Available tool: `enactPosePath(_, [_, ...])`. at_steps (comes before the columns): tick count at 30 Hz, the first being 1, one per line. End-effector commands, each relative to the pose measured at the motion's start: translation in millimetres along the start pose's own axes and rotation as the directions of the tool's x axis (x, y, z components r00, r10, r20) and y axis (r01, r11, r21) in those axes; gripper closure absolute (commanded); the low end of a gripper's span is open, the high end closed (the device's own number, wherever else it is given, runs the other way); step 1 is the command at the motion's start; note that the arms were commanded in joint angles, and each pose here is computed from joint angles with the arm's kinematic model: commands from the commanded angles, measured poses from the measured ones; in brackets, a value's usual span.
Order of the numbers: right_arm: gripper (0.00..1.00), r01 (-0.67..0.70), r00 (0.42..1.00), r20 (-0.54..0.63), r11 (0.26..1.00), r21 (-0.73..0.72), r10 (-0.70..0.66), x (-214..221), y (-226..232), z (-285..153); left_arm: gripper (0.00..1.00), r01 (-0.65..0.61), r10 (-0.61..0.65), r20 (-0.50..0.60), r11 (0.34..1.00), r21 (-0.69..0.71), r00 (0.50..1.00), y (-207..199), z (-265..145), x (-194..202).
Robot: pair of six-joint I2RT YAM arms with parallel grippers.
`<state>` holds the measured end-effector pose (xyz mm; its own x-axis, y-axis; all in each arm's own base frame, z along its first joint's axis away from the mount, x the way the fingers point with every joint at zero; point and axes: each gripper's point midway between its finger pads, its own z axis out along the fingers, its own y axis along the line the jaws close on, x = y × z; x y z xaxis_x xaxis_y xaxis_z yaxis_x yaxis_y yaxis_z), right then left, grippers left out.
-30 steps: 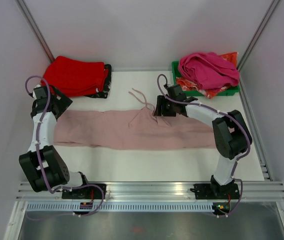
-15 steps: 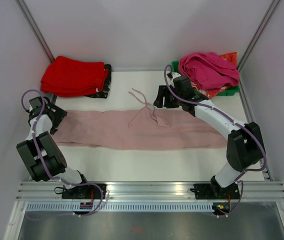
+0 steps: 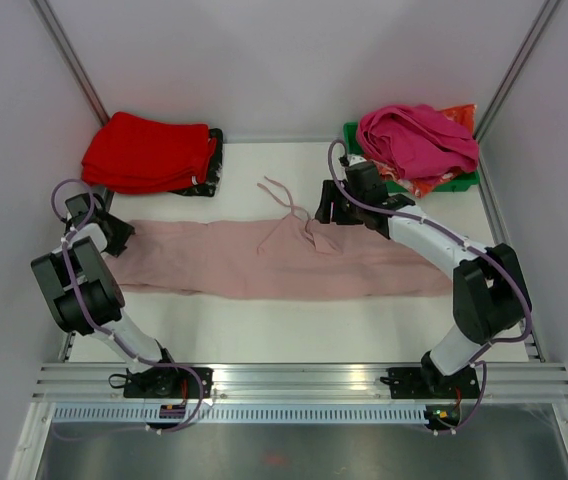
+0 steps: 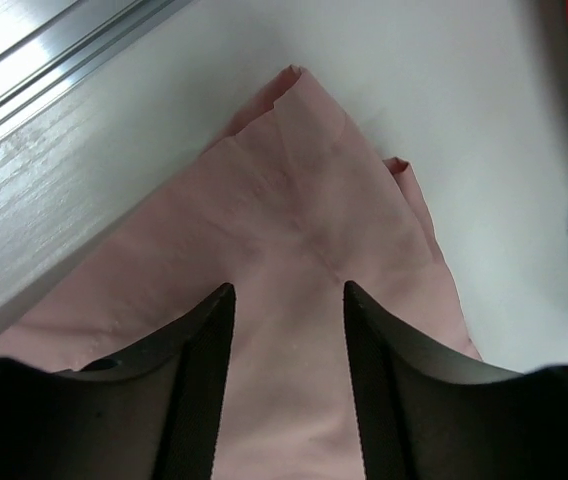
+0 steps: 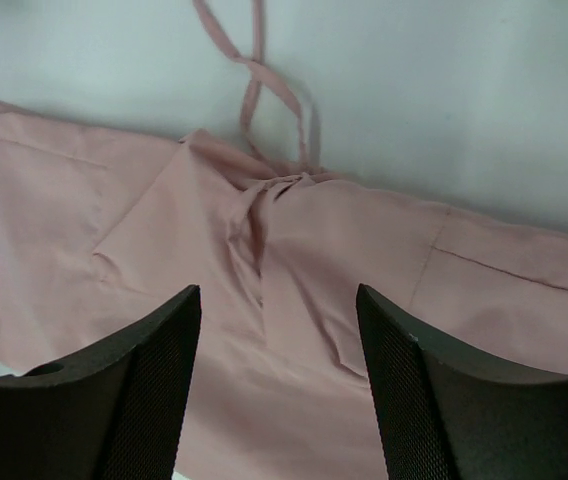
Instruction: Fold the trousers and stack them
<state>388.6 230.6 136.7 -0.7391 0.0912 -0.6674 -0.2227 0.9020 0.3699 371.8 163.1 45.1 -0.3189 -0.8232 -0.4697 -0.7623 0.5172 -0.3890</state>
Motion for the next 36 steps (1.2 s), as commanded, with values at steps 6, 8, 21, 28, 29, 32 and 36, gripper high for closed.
enactPosePath(6, [0.3, -0.185, 0.98, 0.119, 0.943, 0.277, 0.157, -2.2, -66.3, -21.8, 0.57, 0.037, -0.041, 0.057, 0.997, 0.067, 0.998, -21.5, 27.2, -26.7])
enactPosePath(8, [0.3, -0.228, 0.972, 0.126, 0.928, 0.296, 0.199, 3.8, -80.9, -29.1, 0.57, 0.043, -0.047, 0.047, 0.996, 0.08, 0.998, -22.7, 36.3, -24.1])
enactPosePath(21, [0.27, -0.47, 0.883, 0.287, 0.693, 0.547, 0.372, 26.4, -224.4, -87.0, 0.4, -0.065, 0.03, 0.172, 0.978, 0.198, 0.985, -67.9, -33.8, -71.8])
enactPosePath(28, [0.27, -0.514, 0.857, 0.308, 0.713, 0.477, 0.413, 8.3, -228.4, -66.3, 0.08, -0.049, 0.033, 0.232, 0.997, 0.063, 0.972, -29.0, -120.6, -50.5])
enactPosePath(29, [0.27, -0.519, 0.854, 0.302, 0.717, 0.466, 0.423, 7.9, -226.6, -63.1, 0.05, -0.02, 0.013, 0.238, 0.999, 0.028, 0.971, -17.0, -127.1, -43.8])
enactPosePath(32, [0.27, -0.525, 0.851, 0.261, 0.749, 0.404, 0.456, 7.4, -214.4, -50.9, 0.0, 0.103, -0.089, 0.241, 0.994, -0.045, 0.966, 18.1, -148.3, -10.3])
enactPosePath(36, [0.27, -0.522, 0.853, 0.232, 0.778, 0.35, 0.468, 9.5, -205.2, -43.0, 0.0, 0.28, -0.255, 0.249, 0.957, -0.071, 0.934, 52.1, -153.7, 32.8])
